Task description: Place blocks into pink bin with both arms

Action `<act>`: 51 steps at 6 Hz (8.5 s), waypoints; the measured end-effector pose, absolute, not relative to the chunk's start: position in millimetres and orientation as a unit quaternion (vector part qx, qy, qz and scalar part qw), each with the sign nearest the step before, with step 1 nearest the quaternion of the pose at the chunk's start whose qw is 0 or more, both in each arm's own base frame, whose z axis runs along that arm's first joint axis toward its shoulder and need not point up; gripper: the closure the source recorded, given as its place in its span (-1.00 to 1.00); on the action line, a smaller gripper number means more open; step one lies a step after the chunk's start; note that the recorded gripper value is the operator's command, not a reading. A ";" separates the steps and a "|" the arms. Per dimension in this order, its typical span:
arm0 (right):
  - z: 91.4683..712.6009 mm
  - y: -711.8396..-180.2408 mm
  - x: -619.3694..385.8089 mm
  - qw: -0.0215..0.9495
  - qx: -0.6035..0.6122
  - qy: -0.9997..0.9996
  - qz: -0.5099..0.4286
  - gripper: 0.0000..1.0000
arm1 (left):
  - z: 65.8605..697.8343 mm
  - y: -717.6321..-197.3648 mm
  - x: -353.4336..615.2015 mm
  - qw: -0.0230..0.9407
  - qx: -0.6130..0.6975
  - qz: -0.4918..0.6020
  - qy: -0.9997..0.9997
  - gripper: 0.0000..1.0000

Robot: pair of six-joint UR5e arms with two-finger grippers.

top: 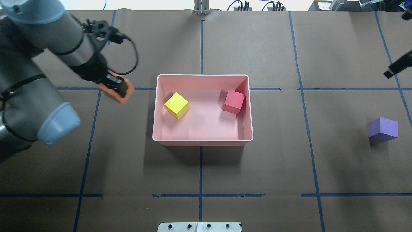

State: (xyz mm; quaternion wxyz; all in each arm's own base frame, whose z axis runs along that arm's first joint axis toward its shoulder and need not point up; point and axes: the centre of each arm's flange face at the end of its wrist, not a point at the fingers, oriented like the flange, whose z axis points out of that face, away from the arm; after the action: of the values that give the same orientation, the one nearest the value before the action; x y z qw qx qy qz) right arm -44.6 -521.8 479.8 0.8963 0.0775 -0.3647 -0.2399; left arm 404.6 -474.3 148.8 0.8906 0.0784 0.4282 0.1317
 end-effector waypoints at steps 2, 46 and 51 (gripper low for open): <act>525.1 -498.0 -28.2 0.893 0.078 -0.367 -0.249 -1.00 | 95.8 -464.6 474.5 0.901 0.058 0.074 0.424 -1.00; 500.6 -496.1 -7.0 0.919 0.071 -0.341 -0.186 -0.99 | 612.0 -464.0 -71.8 0.927 0.055 0.086 0.360 -1.00; 620.4 -401.8 69.5 0.924 0.003 -0.361 -0.131 -1.00 | 628.6 -447.0 -72.1 0.929 0.038 0.081 0.359 -1.00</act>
State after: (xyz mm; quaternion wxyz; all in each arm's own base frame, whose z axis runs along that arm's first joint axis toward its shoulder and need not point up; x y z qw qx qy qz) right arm 69.5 -401.8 620.4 0.9235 0.0027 -0.3606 -0.1307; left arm -72.1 -447.0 628.6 0.9290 0.0379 0.3592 0.0812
